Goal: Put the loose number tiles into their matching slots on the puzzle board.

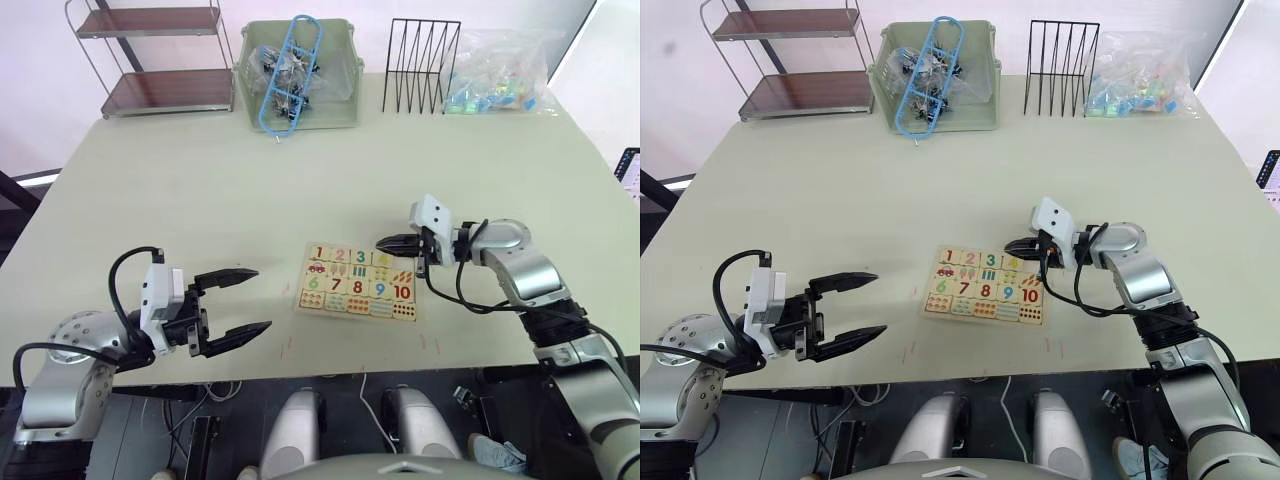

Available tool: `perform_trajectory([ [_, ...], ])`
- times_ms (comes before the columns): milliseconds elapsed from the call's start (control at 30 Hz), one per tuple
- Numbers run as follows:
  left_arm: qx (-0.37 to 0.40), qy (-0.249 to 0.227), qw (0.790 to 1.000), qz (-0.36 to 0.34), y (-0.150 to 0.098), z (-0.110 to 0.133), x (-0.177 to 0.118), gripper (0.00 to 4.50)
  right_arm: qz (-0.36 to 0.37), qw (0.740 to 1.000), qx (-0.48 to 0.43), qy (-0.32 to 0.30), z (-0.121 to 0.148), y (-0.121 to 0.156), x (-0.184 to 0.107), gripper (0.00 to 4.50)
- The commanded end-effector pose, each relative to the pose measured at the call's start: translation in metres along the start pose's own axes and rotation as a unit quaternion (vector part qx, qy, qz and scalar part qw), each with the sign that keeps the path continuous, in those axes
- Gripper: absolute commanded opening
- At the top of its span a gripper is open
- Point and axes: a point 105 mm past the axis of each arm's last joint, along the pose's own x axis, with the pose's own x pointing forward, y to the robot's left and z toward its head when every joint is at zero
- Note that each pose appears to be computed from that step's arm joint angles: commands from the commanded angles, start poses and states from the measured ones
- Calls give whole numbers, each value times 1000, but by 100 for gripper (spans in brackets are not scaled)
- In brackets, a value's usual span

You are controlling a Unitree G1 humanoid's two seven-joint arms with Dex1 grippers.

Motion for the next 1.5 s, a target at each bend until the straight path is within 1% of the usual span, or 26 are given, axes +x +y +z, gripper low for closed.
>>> perform_trajectory([
  [33, 13, -3, 1000, 2, 1, 5, -2, 450, 7, 1000, -8, 1, -3, 4, 3, 7],
  [300, 12, -2, 1000, 2, 1, 5, -2, 450, 8, 998, 14, 64, -32, 8, 4, 7],
  [500, 11, 3, 1000, 9, 1, 3, -2, 450, -4, 1000, 15, 26, -19, 7, 1, 7],
  [667, 10, 11, 1000, 27, 3, -1, -3, 450, -31, 999, 20, -27, -1, 3, -8, 7],
  [833, -1, 19, 997, 71, 8, -8, -7, 450, -84, 993, 23, -77, 6, 2, -33, 7],
  [900, 1, 23, 996, 87, 11, -11, -8, 450, -101, 991, 19, -87, 7, 2, -39, 7],
  [933, 3, 26, 994, 103, 15, -13, -10, 450, -109, 988, 21, -104, 8, 3, -45, 7],
  [1033, -11, 31, 989, 143, 21, -23, -15, 450, -155, 978, 39, -136, 2, 6, -70, 7],
  [1167, -39, 28, 986, 163, 20, -29, -21, 450, -198, 965, 50, -162, 0, 12, -89, 7],
  [1233, -50, 21, 981, 188, 23, -30, -26, 450, -224, 959, 61, -164, -8, 19, -103, 7],
  [1300, -56, 19, 978, 200, 24, -30, -29, 450, -238, 955, 66, -163, -12, 25, -110, 7],
  [1333, -58, 21, 977, 205, 23, -31, -31, 450, -256, 950, 75, -162, -17, 27, -118, 7],
  [1367, -61, 21, 976, 210, 21, -32, -32, 450, -273, 945, 79, -160, -21, 30, -126, 60],
  [1400, -64, 21, 974, 214, 20, -33, -33, 450, -285, 943, 80, -155, -25, 33, -134, 92],
  [1500, -69, 22, 971, 227, 19, -35, -36, 450, -331, 930, 81, -141, -38, 36, -161, 241],
])
